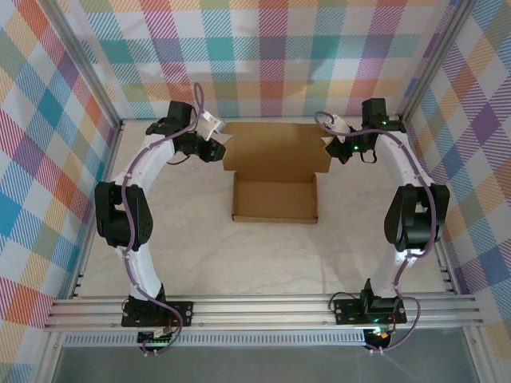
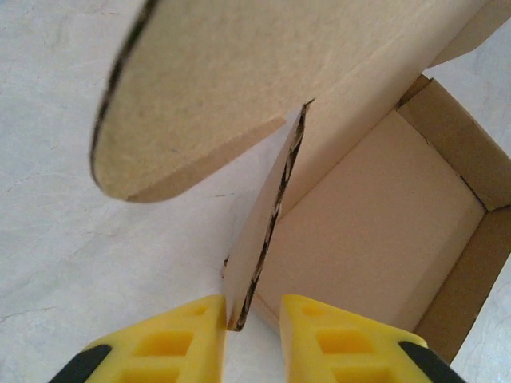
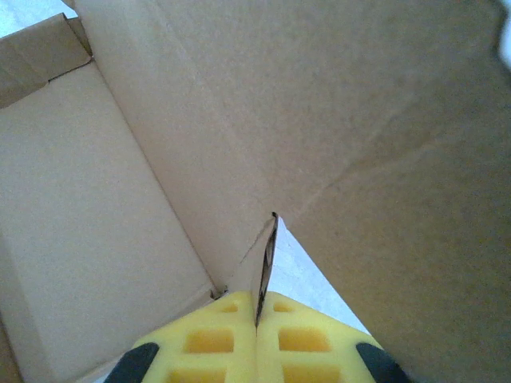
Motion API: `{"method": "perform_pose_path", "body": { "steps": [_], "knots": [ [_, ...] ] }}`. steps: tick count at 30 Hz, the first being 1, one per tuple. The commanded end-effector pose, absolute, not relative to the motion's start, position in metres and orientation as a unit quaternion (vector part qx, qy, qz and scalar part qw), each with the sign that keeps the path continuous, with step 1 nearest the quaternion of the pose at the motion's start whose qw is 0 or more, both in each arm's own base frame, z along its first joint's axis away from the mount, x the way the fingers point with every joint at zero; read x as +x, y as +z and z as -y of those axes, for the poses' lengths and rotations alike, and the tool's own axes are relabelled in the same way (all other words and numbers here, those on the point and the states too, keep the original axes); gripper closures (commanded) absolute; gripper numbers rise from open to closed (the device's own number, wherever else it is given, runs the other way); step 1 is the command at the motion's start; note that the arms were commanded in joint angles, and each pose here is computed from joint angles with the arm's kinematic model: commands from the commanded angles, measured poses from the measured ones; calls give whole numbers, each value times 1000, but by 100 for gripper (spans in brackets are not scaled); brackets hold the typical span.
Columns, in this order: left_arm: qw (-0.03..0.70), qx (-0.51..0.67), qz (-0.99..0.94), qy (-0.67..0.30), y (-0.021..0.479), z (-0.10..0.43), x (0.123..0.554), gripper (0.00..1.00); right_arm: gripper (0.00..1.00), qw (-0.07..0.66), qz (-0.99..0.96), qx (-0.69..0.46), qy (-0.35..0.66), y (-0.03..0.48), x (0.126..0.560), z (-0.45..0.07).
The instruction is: Fold the paper box
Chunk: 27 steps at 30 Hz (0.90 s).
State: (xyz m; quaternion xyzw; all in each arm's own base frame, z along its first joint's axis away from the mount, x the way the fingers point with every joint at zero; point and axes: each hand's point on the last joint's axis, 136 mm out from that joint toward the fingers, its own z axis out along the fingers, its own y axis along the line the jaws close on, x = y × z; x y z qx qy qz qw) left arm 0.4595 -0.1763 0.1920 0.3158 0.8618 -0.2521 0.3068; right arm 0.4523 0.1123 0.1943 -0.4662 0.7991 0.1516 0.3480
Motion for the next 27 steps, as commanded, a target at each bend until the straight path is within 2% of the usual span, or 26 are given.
{"method": "perform_pose_path", "body": {
  "steps": [1,17,22,27],
  "knots": [
    [314,326,-856,-250,204,183,462,78,100,354,-785,-482,161,205,441,-119],
    [300,361,-859,-206,207,195,470,82,100,349,-786,-485,159,203,439,-120],
    [303,366,-853,-215,210,203,470,86,100,347,-785,-487,162,203,437,-122],
    [303,367,-852,-217,211,205,470,97,100,346,-784,-489,162,204,436,-124]
  ]
}}
